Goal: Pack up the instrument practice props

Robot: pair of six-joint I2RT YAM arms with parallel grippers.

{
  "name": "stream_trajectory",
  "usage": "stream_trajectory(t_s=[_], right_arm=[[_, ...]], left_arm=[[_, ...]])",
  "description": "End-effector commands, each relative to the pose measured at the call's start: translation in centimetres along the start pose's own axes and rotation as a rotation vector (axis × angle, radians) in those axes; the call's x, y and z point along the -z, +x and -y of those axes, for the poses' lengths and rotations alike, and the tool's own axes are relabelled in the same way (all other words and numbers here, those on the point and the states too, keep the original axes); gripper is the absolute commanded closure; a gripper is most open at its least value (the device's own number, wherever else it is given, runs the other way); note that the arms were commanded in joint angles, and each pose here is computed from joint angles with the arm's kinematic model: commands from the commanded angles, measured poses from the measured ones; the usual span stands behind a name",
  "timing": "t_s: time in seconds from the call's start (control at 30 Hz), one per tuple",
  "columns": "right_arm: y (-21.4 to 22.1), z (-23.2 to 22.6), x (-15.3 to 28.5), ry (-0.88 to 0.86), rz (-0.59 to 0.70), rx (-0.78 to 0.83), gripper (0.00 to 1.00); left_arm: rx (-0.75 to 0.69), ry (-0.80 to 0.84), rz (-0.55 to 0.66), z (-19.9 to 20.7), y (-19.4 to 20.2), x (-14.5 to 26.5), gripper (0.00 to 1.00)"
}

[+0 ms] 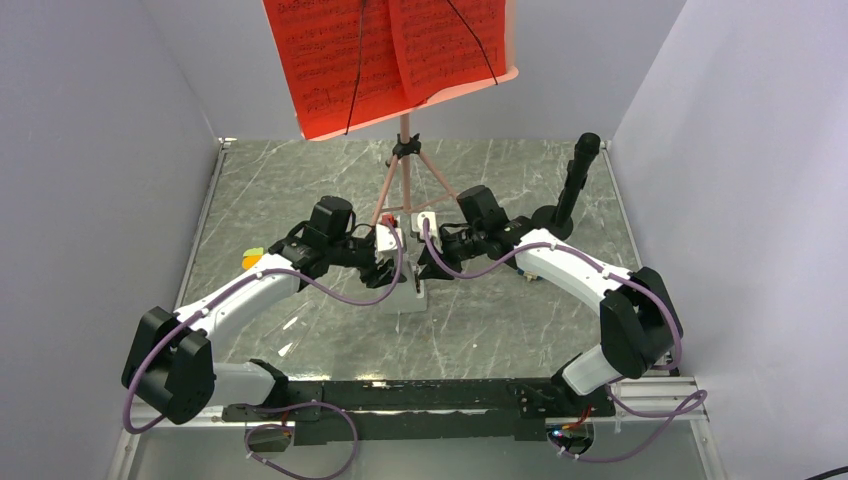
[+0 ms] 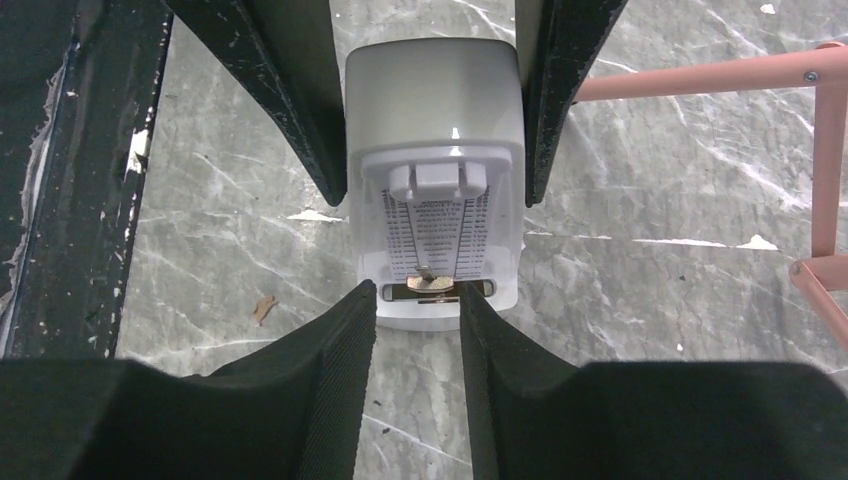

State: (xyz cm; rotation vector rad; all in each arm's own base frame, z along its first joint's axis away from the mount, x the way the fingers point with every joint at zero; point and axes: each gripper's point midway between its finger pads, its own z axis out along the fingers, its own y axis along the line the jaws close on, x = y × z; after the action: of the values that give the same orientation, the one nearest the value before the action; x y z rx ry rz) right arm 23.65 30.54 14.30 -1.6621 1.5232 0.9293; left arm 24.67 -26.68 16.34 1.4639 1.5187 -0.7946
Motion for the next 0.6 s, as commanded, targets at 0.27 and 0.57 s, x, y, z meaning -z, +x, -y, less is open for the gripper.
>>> stream_trajectory(t_s=[0.27, 0.57], right_arm=[[-0.95, 0.64, 0.04, 0.026, 0.023, 0.052, 0.69], [-0.97, 1.10, -0.25, 0.030, 0.024, 0.044, 0.71]], left_arm=[[-0.066, -0.020, -0.074, -0.57, 1.77, 0.59, 0.99], [-0.077, -0.013, -0.081, -0.44, 1.99, 0.60, 0.99]])
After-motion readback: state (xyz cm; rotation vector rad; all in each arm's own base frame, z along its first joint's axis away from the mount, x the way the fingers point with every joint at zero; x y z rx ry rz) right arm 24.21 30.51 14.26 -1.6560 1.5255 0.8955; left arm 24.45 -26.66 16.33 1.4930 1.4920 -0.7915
